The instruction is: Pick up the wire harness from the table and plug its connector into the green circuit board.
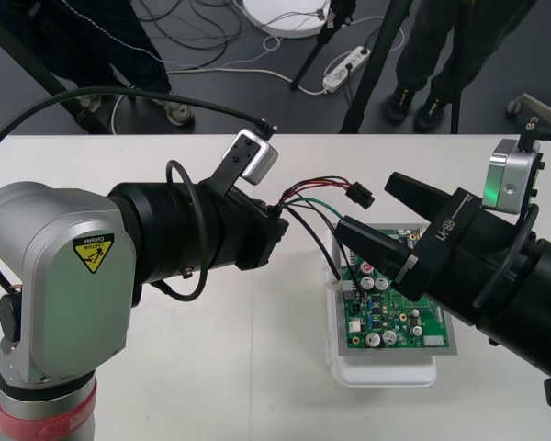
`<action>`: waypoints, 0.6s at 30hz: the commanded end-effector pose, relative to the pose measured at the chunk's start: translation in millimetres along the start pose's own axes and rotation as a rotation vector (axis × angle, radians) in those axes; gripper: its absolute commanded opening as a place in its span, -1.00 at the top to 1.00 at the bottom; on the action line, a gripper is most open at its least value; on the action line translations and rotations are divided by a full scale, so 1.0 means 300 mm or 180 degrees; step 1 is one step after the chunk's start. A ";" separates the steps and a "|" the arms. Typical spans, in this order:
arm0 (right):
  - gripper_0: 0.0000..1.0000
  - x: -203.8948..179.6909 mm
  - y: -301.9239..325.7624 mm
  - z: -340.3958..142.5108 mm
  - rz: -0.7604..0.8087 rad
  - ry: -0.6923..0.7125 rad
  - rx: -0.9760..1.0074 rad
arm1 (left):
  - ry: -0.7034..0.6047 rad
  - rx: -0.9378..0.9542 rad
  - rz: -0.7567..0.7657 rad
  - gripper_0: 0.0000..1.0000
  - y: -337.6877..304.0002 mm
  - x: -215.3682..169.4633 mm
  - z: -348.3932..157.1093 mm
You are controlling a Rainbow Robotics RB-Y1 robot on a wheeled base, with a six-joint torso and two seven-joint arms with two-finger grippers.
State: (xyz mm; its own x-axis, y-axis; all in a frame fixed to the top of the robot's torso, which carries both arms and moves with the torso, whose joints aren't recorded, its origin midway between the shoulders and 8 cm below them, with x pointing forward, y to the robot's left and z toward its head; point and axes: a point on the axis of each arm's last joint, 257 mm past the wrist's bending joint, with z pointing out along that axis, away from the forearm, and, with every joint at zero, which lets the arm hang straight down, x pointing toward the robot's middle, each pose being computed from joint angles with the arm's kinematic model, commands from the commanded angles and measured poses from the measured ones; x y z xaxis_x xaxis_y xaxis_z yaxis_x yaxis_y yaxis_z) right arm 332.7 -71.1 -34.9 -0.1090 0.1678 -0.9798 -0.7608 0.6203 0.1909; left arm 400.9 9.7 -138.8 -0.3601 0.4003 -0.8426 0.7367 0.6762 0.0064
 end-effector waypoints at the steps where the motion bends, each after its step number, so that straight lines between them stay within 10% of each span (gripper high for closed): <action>1: -1.00 -0.062 0.029 0.003 -0.0012 -0.0121 -0.0014 | -0.0117 0.0125 0.0066 1.00 -0.075 -0.078 0.001; 18: -1.00 -0.079 0.020 0.012 -0.0026 -0.0162 -0.0004 | -0.0133 0.0124 0.0032 0.99 -0.078 -0.085 0.004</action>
State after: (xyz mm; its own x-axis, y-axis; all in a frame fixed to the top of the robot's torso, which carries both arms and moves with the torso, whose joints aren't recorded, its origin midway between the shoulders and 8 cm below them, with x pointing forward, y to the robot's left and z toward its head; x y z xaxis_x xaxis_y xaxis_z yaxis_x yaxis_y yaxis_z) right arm 336.6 -73.0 -37.3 -0.1100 0.1628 -0.9805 -0.7478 0.6362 0.1896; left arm 400.6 2.8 -134.2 -0.3607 0.3810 -0.8513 0.7357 0.6773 -0.0086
